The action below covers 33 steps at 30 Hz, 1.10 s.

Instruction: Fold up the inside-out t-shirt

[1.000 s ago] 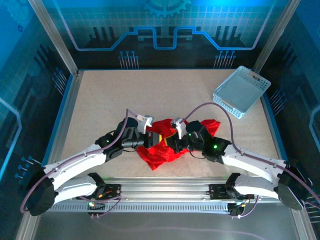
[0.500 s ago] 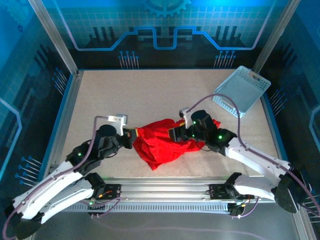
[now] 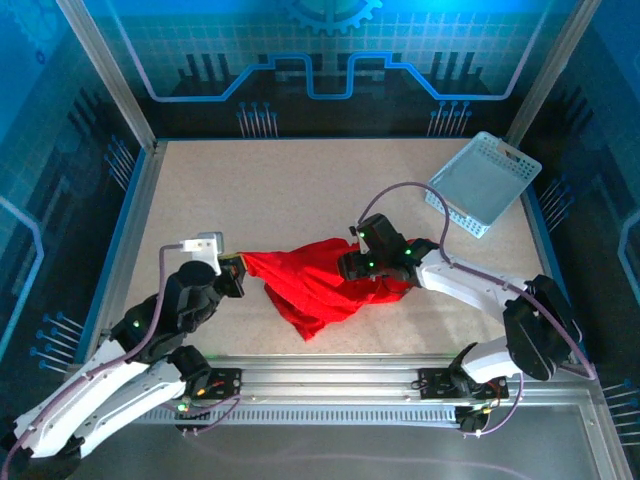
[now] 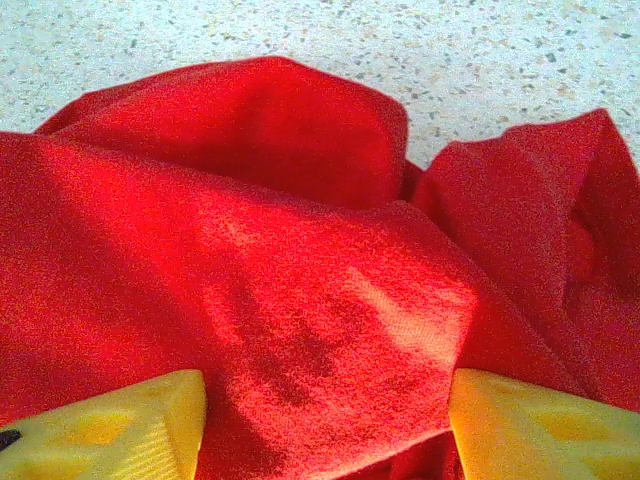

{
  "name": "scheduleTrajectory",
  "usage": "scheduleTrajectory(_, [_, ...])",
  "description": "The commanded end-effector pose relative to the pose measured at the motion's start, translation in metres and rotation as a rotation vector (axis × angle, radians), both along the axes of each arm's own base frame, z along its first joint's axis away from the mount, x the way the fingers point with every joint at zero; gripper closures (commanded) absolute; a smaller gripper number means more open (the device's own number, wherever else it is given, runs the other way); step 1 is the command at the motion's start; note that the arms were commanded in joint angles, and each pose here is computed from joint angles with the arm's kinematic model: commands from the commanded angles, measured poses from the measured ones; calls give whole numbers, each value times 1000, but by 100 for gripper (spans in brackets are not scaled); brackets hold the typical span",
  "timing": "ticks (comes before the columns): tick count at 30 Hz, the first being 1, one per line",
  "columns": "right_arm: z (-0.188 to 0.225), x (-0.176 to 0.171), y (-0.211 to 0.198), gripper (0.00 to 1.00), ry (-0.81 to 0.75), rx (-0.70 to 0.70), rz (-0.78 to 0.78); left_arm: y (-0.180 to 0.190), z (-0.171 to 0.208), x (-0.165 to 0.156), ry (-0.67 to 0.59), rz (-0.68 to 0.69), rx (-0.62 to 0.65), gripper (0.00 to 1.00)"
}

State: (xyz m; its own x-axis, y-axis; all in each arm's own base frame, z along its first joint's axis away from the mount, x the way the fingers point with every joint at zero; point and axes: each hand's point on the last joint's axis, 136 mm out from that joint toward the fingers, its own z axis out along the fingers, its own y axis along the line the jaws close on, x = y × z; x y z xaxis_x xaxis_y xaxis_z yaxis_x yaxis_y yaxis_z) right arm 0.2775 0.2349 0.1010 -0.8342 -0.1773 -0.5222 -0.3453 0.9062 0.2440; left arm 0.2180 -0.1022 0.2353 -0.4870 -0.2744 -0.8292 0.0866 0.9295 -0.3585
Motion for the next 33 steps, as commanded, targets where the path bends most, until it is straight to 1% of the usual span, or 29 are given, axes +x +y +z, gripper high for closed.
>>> scheduleTrajectory(1, [4, 10, -11, 27, -10, -30, -75, 7, 12, 2, -31, 36, 0, 100])
scheduleTrajectory(3, [4, 12, -17, 17, -12, -44, -102, 8, 10, 2, -28, 41, 5, 100])
scheduleTrajectory(5, [3, 13, -20, 12, -10, -36, -113, 10, 9, 2, -24, 50, 3, 100])
scheduleTrajectory(7, [0, 15, -19, 11, 9, -24, -112, 10, 10, 2, -29, 51, -1, 100])
scheduleTrajectory(9, [-6, 17, -16, 12, 32, -17, -107, 11, 12, 2, -40, 52, -9, 100])
scheduleTrajectory(11, [-9, 18, -12, 16, 45, -6, -98, 11, 14, 3, -50, 53, -9, 100])
scheduleTrajectory(13, [-6, 20, -8, 26, 43, 9, -93, 11, 16, 3, -55, 57, -7, 100])
scheduleTrajectory(14, [-4, 21, -8, 32, 38, 11, -95, 11, 17, 3, -58, 58, -7, 100])
scheduleTrajectory(16, [9, 23, -7, 48, 10, 24, -84, 11, 20, 4, -66, 55, -2, 100])
scheduleTrajectory(19, [46, 24, -20, 72, -85, -16, -94, 14, 27, 5, -81, 62, 15, 100])
scheduleTrajectory(20, [60, 24, -28, 77, -125, -45, -108, 14, 32, 5, -90, 61, 21, 100])
scheduleTrajectory(22, [101, 23, -54, 87, -227, -121, -160, 15, 47, 5, -118, 59, 14, 100])
scheduleTrajectory(23, [120, 22, -66, 89, -275, -146, -182, 12, 56, 4, -130, 43, -6, 100])
scheduleTrajectory(24, [143, 20, -78, 91, -329, -164, -199, -2, 70, 2, -147, -33, -46, 100])
scheduleTrajectory(26, [187, 15, -94, 93, -422, -159, -224, -36, 95, -8, -170, -227, -111, 100])
scheduleTrajectory(27, [210, 11, -100, 94, -471, -142, -231, -57, 103, -15, -185, -348, -140, 100])
scheduleTrajectory(28, [230, 7, -107, 95, -513, -125, -241, -71, 103, -19, -190, -429, -150, 100])
scheduleTrajectory(29, [246, 3, -111, 97, -546, -108, -250, -75, 95, -15, -171, -429, -137, 100])
scheduleTrajectory(30, [261, 0, -116, 96, -580, -90, -259, -72, 78, -5, -120, -378, -97, 100])
scheduleTrajectory(32, [269, -2, -112, 89, -592, -59, -223, -56, 32, 18, 20, -219, 26, 100])
scheduleTrajectory(33, [261, -1, -106, 83, -556, -48, -197, -44, 6, 25, 111, -128, 96, 100])
